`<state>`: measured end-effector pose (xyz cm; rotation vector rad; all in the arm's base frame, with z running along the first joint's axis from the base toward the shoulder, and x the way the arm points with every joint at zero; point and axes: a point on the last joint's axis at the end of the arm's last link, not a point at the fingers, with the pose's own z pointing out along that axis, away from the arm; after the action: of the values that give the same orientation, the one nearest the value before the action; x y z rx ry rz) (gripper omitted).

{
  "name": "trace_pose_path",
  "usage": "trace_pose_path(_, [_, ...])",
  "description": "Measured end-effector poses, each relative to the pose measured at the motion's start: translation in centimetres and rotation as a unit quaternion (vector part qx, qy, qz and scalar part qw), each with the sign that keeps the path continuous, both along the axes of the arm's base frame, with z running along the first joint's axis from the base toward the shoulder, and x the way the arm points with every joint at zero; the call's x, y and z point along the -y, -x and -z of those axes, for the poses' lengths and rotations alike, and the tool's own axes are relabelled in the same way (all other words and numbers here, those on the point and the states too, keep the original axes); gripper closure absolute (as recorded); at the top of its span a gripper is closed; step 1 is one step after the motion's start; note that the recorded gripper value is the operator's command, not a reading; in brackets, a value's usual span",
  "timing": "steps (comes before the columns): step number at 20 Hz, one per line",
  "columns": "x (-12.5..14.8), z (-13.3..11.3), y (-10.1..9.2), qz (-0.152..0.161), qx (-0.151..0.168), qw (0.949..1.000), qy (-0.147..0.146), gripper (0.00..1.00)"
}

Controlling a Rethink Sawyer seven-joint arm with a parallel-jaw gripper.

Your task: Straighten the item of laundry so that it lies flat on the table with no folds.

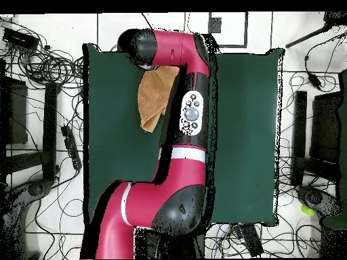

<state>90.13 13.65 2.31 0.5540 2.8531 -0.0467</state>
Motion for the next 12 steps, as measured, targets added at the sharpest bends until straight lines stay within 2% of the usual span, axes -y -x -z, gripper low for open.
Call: trace_pose_path(12, [-0.02, -0.31, -0.59, -0.002, 0.005, 1.0000, 0.005, 1.00])
